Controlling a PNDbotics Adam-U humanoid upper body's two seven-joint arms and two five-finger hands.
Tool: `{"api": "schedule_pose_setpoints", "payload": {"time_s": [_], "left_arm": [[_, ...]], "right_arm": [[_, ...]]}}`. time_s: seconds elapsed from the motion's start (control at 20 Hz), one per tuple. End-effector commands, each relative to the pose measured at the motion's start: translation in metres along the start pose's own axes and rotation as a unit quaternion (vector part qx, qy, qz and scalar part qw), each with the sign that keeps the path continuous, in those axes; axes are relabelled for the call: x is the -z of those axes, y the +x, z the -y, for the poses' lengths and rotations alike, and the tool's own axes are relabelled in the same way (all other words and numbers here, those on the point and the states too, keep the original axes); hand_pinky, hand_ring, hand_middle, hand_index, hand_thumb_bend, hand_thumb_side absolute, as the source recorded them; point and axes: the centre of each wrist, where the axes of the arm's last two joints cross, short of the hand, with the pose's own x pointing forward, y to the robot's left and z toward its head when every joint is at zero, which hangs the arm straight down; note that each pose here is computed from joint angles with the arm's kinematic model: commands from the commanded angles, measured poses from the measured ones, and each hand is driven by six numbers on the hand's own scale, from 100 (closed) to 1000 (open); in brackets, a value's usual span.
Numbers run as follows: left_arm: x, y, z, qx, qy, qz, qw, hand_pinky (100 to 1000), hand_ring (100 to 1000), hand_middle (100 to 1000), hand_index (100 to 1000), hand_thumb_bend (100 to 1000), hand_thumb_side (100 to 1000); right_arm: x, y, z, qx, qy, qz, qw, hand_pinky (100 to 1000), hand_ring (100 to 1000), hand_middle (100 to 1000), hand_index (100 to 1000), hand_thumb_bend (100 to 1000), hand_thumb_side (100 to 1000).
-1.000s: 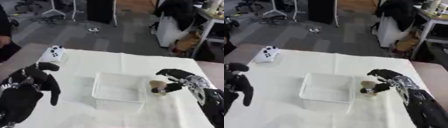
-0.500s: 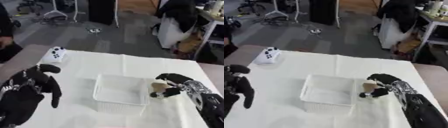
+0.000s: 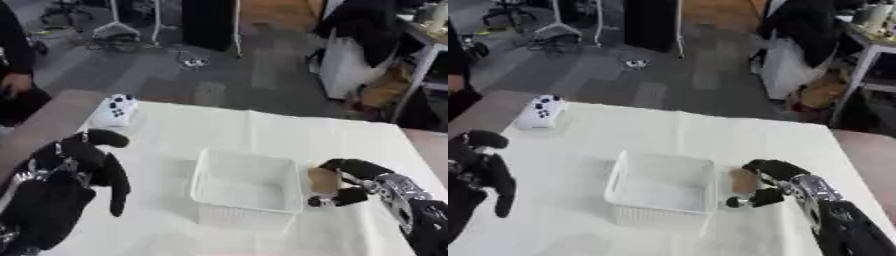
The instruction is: Pick up objects on the table and place them in the box.
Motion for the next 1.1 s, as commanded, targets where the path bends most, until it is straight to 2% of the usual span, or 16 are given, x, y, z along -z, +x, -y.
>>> {"api": "schedule_pose_setpoints", "payload": {"time_s": [0.05, 0.2, 0.35, 0.4, 0.45, 0.6, 0.65, 0.75, 0.9, 0.95, 1.0, 1.05, 1.1], "left_arm": [[0.005, 0.007, -0.001, 0.008, -0.009, 0.009, 1.0, 310, 553, 764, 732, 595, 840], [0.005, 0.006, 0.0, 0.008, -0.01, 0.008, 1.0, 310, 553, 764, 733, 593, 842], [0.005, 0.006, 0.0, 0.009, -0.01, 0.008, 1.0, 310, 553, 764, 733, 593, 842], [0.005, 0.006, 0.0, 0.009, -0.01, 0.008, 1.0, 310, 553, 764, 733, 594, 841], [0.005, 0.006, 0.0, 0.009, -0.01, 0.008, 1.0, 310, 553, 764, 733, 592, 842], [0.005, 0.006, 0.0, 0.009, -0.011, 0.008, 1.0, 310, 553, 764, 733, 592, 843], [0.005, 0.006, 0.0, 0.009, -0.011, 0.008, 1.0, 310, 553, 764, 733, 592, 842], [0.005, 0.006, 0.0, 0.009, -0.011, 0.008, 1.0, 310, 554, 763, 733, 592, 842], [0.005, 0.007, 0.0, 0.009, -0.012, 0.008, 1.0, 310, 554, 763, 732, 591, 842], [0.005, 0.007, 0.0, 0.009, -0.012, 0.009, 1.0, 311, 554, 763, 732, 591, 842], [0.005, 0.007, 0.0, 0.009, -0.012, 0.009, 1.0, 311, 554, 763, 732, 590, 841], [0.005, 0.007, 0.0, 0.009, -0.013, 0.009, 1.0, 311, 554, 763, 732, 590, 841], [0.005, 0.007, 0.0, 0.009, -0.013, 0.009, 1.0, 311, 554, 762, 732, 591, 841]], "right_arm": [[-0.007, -0.015, 0.01, -0.008, -0.008, -0.026, 1.0, 1000, 912, 937, 989, 797, 945], [-0.007, -0.016, 0.01, -0.011, -0.004, -0.033, 0.999, 1000, 914, 930, 988, 791, 949], [-0.008, -0.018, 0.009, -0.015, -0.003, -0.042, 0.999, 997, 896, 883, 977, 729, 942], [-0.008, -0.018, 0.009, -0.017, -0.006, -0.044, 0.999, 951, 865, 847, 957, 695, 934], [-0.009, -0.019, 0.013, -0.022, -0.025, -0.048, 0.998, 834, 796, 807, 926, 657, 931], [-0.01, -0.018, 0.016, -0.043, -0.09, -0.054, 0.994, 599, 665, 731, 864, 614, 924], [-0.01, -0.018, 0.017, -0.05, -0.114, -0.055, 0.991, 410, 580, 665, 821, 599, 888], [-0.011, -0.018, 0.02, -0.061, -0.17, -0.055, 0.982, 105, 448, 540, 744, 586, 846], [-0.011, -0.019, 0.019, -0.073, -0.231, -0.056, 0.969, 100, 280, 393, 634, 575, 789], [-0.011, -0.019, 0.02, -0.073, -0.251, -0.056, 0.964, 100, 177, 311, 565, 498, 739], [-0.011, -0.019, 0.02, -0.071, -0.272, -0.056, 0.958, 100, 121, 263, 528, 315, 700], [-0.011, -0.019, 0.019, -0.066, -0.291, -0.056, 0.953, 100, 100, 228, 497, 243, 686], [-0.011, -0.02, 0.017, -0.061, -0.306, -0.055, 0.949, 100, 100, 213, 479, 232, 684]]}}
